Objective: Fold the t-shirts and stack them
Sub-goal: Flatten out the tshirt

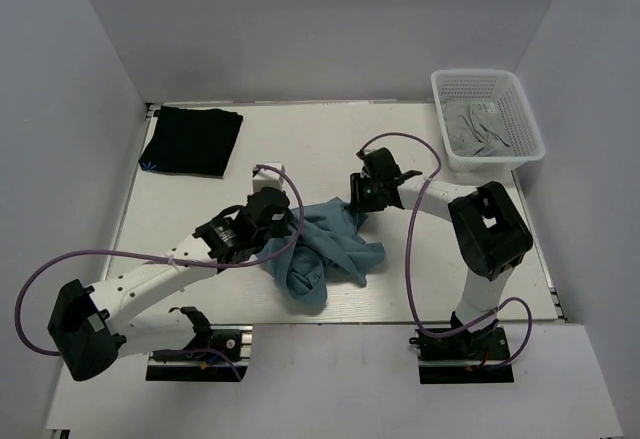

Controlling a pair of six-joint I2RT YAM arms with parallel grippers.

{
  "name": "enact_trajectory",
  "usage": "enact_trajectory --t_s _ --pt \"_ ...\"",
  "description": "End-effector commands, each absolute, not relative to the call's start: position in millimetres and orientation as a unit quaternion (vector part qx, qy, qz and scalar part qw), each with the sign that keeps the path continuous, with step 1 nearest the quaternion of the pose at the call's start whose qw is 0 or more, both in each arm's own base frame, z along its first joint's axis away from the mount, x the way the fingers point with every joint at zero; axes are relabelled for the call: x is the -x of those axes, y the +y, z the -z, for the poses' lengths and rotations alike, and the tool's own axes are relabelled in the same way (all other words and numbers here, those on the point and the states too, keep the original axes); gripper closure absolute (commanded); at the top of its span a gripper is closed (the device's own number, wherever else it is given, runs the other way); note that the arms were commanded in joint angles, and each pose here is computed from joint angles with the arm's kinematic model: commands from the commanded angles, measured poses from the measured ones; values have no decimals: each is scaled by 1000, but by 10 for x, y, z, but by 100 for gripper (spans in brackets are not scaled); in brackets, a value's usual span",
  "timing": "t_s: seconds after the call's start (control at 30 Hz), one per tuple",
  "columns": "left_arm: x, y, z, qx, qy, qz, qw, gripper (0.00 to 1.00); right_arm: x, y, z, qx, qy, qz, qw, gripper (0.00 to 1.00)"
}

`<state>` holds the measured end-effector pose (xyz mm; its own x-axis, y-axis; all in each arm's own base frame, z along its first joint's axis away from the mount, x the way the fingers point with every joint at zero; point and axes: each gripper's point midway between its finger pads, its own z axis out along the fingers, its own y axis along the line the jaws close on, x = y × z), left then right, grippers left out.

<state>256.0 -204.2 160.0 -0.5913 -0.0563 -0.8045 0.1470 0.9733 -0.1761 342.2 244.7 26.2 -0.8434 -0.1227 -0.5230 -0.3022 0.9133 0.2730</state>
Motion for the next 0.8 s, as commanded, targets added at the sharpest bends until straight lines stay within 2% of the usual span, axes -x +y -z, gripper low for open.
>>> enact_trajectory --t_s 0.0,0.1,0.13,0.17,0.27,0.3,0.37,0.5,0.6,0.63,0.77 --pt "-2545 -1998 -1709 -20 876 118 467 100 -3515 2492 -267 113 938 -178 274 61" --pt "-2541 -1994 -1736 -19 874 121 470 100 -3467 2547 -216 124 938 -194 259 78" --pt "-2539 -1968 -1724 -18 875 114 469 100 -3449 2567 -205 127 938 -199 256 94" --pt "-2529 -1956 -1686 -19 877 111 467 100 -3441 2569 -210 128 937 -200 256 100" --pt "-2524 -1932 -1672 -15 879 107 465 100 -3420 2529 -238 121 935 -201 267 100" --pt "-2522 -1906 -1661 -14 880 100 465 100 -3493 2563 -464 120 922 -212 302 100" --pt "-2547 -1935 -1750 -11 876 107 471 100 -3513 2505 -542 109 918 -203 323 100" --pt "-2601 -1896 -1981 2 868 100 487 100 -3719 2282 -1310 57 878 -182 439 100" --pt "-2665 -1770 -2389 45 844 98 525 100 -3852 1920 -1748 -10 851 -120 511 100" --pt "-2689 -1754 -2588 58 832 108 542 100 -3812 1814 -2051 -27 832 -121 540 100" --pt "-2711 -1528 -3117 101 796 107 587 100 -3705 1291 -2647 -104 795 -51 596 100"
